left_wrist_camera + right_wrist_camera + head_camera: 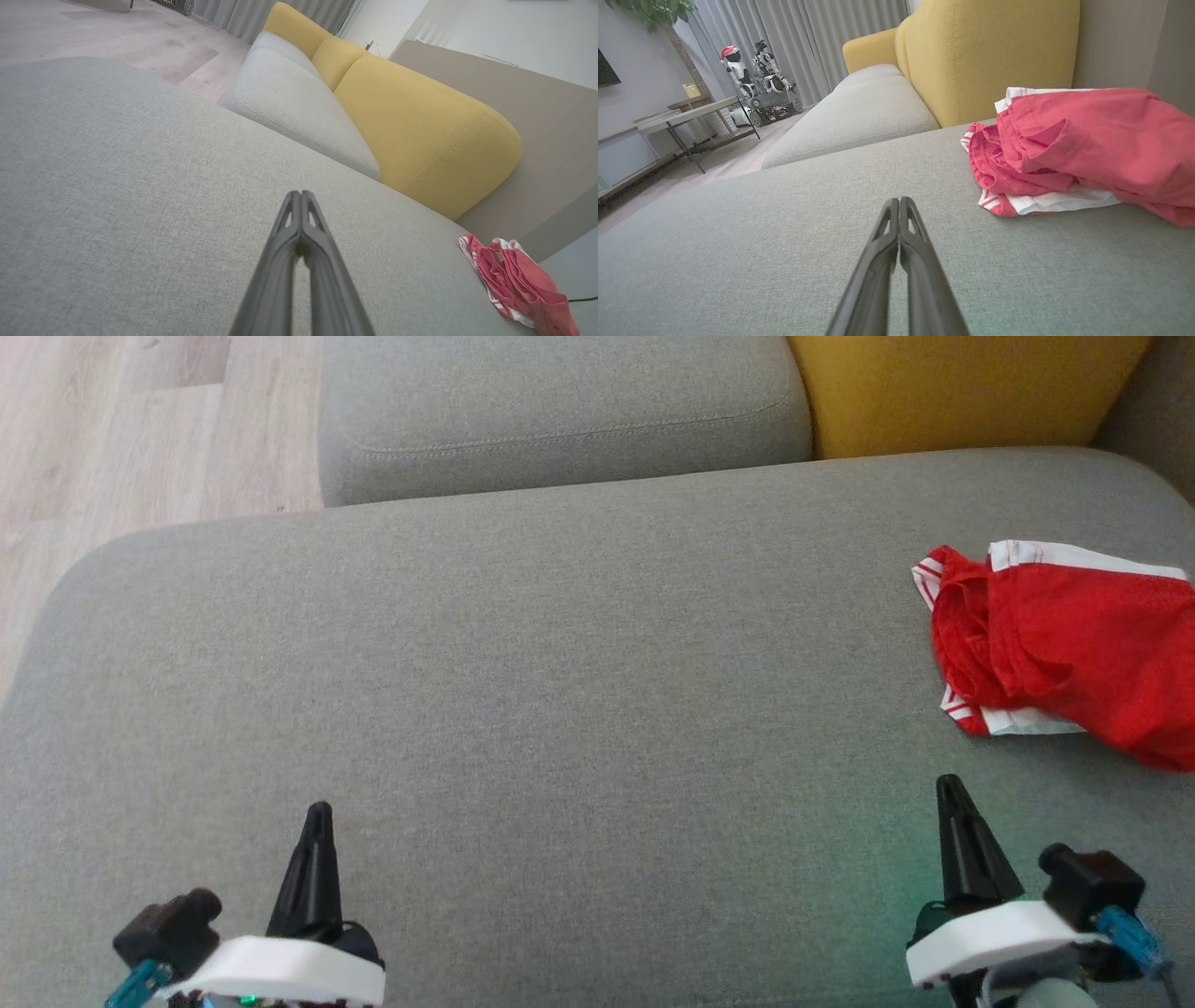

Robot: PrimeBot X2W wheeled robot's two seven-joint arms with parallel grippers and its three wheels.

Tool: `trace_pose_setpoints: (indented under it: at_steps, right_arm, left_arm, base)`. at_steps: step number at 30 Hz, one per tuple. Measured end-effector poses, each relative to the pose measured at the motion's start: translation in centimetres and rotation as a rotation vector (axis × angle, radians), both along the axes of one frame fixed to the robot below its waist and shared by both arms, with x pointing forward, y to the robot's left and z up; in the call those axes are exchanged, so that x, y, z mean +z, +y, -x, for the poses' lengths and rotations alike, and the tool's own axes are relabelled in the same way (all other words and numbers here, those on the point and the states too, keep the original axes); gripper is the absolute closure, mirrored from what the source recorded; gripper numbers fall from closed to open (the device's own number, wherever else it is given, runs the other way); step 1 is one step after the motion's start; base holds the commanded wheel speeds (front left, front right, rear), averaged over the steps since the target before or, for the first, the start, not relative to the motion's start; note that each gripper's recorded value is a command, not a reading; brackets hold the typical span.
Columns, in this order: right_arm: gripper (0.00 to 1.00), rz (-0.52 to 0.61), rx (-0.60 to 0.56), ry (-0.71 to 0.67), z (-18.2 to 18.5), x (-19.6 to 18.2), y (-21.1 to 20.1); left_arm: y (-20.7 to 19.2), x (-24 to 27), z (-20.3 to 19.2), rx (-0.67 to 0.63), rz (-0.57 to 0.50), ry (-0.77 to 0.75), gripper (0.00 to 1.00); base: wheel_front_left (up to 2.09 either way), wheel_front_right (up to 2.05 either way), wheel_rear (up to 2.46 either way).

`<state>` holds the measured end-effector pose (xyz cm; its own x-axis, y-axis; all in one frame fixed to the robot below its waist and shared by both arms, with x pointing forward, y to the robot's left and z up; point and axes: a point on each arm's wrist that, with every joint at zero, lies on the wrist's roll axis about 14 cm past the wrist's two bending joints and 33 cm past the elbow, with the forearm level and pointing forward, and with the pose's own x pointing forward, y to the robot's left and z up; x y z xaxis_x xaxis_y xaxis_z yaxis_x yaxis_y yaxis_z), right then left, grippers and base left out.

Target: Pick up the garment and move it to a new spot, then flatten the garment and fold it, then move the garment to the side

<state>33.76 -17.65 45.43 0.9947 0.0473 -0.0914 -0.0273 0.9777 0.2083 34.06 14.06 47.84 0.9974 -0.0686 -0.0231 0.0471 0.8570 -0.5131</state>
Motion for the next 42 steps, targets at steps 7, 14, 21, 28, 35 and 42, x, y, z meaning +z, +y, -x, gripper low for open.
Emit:
trace_pose_setpoints:
  at_steps: [7, 14, 21, 28, 35, 42]
  right_arm:
    - [1.00, -0.067, -0.021, 0.015, 0.0, -0.2, -0.2]
    - [1.00, -0.146, -0.047, 0.028, -0.1, -0.3, -0.6]
    - [1.00, -0.228, -0.077, 0.033, -0.3, -0.3, -1.0]
    - [1.00, -0.307, -0.097, 0.044, -0.4, -0.3, -1.3]
    - [1.00, -0.386, -0.114, 0.045, -0.8, -0.1, -1.5]
    - [1.00, -0.468, -0.132, 0.049, -1.0, 0.0, -1.7]
  left_arm:
    - [0.2, -0.4, 0.0, 0.010, 0.051, 0.026, 1.00]
    - [0.4, -0.7, -0.1, 0.018, 0.112, 0.047, 1.00]
    - [0.8, -0.6, -0.5, 0.031, 0.174, 0.057, 1.00]
    - [1.3, -1.0, -0.5, 0.047, 0.235, 0.078, 1.00]
    - [1.4, -1.0, -0.9, 0.053, 0.296, 0.090, 1.00]
    - [1.6, -1.4, -0.8, 0.063, 0.356, 0.116, 1.00]
  base:
    - [0.00, 0.00, 0.00]
    - [0.00, 0.00, 0.00]
    - [0.00, 0.00, 0.00]
    - [0.00, 0.00, 0.00]
    - [0.00, 0.00, 0.00]
    - [0.00, 0.00, 0.00]
